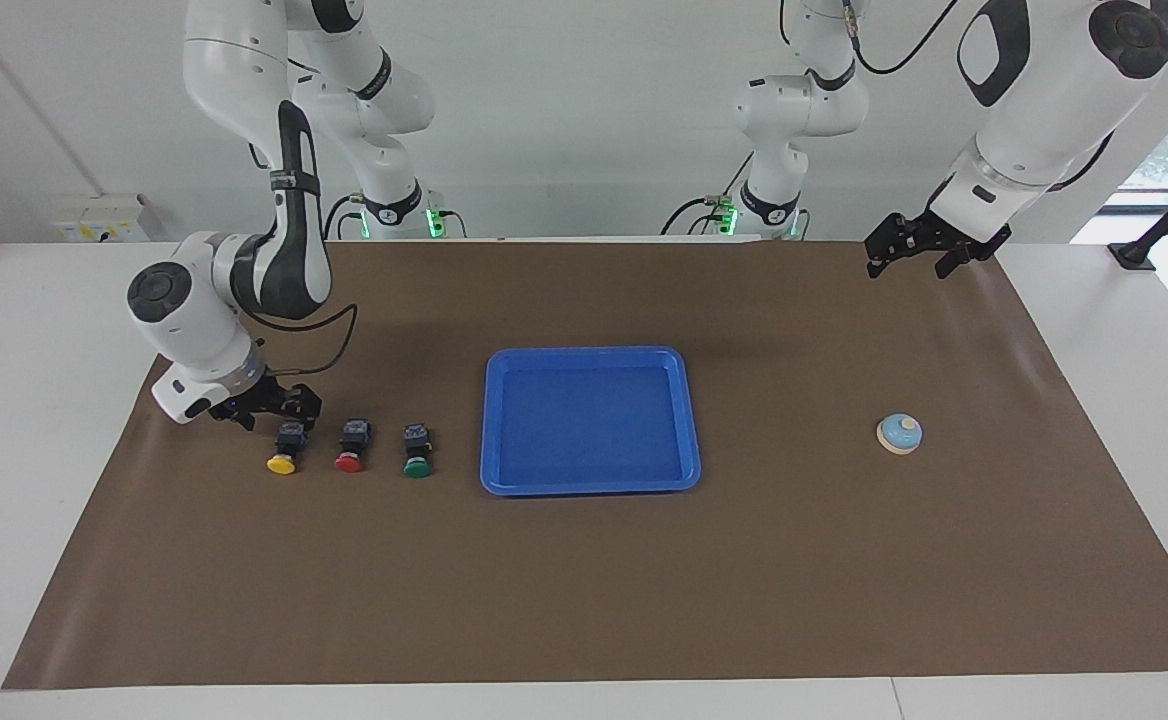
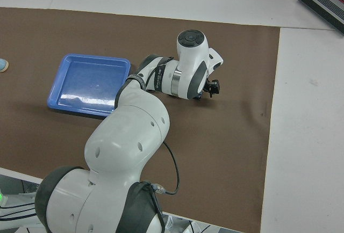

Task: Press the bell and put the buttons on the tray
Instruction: 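Reach the right gripper to the yellow button and grasp it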

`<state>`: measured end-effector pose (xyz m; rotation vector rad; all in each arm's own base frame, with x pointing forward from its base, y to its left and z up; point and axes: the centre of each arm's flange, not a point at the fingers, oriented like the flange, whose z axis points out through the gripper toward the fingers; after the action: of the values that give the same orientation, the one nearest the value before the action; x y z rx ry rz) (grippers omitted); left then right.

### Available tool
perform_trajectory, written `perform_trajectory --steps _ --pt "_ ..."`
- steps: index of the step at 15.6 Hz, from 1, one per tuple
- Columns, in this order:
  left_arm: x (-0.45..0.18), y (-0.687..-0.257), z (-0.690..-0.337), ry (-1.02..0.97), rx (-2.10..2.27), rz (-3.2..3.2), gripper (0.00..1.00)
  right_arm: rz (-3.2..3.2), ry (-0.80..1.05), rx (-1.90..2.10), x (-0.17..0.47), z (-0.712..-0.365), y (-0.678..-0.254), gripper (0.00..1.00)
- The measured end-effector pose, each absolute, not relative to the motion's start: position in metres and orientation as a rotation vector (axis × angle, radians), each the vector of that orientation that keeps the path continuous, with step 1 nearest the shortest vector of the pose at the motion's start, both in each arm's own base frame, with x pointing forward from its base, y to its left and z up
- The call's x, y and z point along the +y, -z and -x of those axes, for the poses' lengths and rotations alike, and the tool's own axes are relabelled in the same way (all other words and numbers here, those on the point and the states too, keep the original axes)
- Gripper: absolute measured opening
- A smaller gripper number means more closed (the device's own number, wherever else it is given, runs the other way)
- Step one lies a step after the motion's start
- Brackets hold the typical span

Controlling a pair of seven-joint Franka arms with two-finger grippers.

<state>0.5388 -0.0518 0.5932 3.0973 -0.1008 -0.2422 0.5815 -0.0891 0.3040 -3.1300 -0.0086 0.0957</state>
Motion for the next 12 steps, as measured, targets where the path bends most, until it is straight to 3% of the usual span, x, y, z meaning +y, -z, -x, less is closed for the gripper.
perform_trajectory --steps 9,12 --pt "-0.050 -0.593 -0.539 0.242 -0.094 -3.097 1.00 3.127 -0.049 -0.043 -0.074 -0.590 -0.291 1.00" --pt "-0.050 -0.593 -0.539 0.242 -0.093 -3.097 1.00 3.128 -0.043 -0.031 -0.074 -0.591 -0.287 0.89"
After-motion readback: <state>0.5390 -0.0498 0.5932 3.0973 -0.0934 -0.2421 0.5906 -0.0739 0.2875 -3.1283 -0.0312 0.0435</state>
